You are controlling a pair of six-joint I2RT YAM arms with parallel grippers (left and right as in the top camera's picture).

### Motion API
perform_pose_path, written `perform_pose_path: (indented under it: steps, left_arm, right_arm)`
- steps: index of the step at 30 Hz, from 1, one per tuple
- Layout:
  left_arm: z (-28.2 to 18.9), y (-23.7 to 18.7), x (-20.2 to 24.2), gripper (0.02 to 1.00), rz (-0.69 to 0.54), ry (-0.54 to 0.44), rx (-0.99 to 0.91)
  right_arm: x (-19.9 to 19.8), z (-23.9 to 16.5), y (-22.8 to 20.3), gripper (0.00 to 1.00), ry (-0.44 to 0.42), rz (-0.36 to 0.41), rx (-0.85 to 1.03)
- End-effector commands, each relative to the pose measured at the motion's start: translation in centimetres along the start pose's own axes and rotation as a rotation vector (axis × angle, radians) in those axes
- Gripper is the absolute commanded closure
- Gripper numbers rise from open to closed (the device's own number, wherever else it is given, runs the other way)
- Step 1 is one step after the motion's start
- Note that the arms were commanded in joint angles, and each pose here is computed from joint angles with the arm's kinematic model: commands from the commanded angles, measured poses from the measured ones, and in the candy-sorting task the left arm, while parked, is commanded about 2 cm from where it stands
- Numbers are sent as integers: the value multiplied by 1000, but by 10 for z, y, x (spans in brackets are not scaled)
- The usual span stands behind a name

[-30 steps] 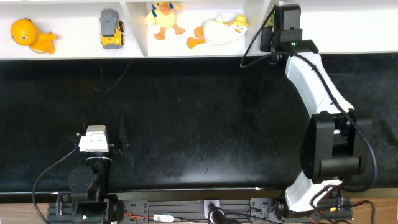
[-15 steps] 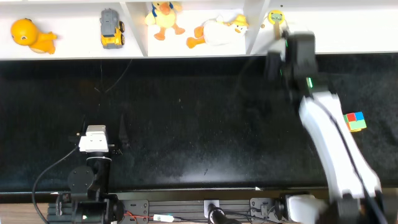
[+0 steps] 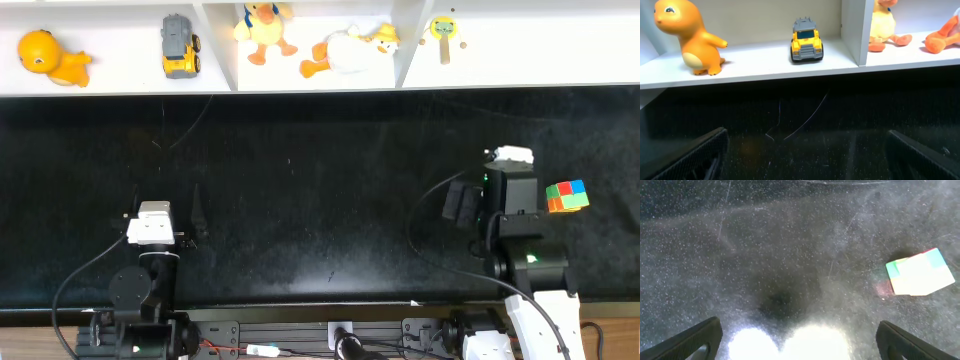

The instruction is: Store Toys

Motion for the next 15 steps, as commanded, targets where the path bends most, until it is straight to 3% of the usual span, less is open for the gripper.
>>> perform_pose_path:
  steps: [1, 5, 9, 13, 15]
  left_arm:
    - [-1, 1, -2, 20, -3, -15, -11]
    - [-1, 1, -2, 23, -3, -15, -11]
    - [-1, 1, -2, 20, -3, -15, -11]
    - [-1, 1, -2, 20, -3, -15, -11]
    - [-1, 1, -2, 20, -3, -15, -11]
  right_arm:
    - [-2, 1, 0, 7, -18, 14, -5]
    - [-1, 1, 0, 3, -12, 14, -4]
    - [11, 4, 9, 3, 90, 18, -29]
    - [0, 12, 12, 5, 13, -207, -14]
    - [-10, 20, 15, 5, -19, -218, 19]
Point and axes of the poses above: each gripper's point midway between its finger pads, its own z axis out along the fingers, its own x axis along the line the jaws close on, y = z × x, the point moved 7 cm from there along -z, back along the fingers, and after that the axes turned 6 degrees about z, right-handed, at the moved point
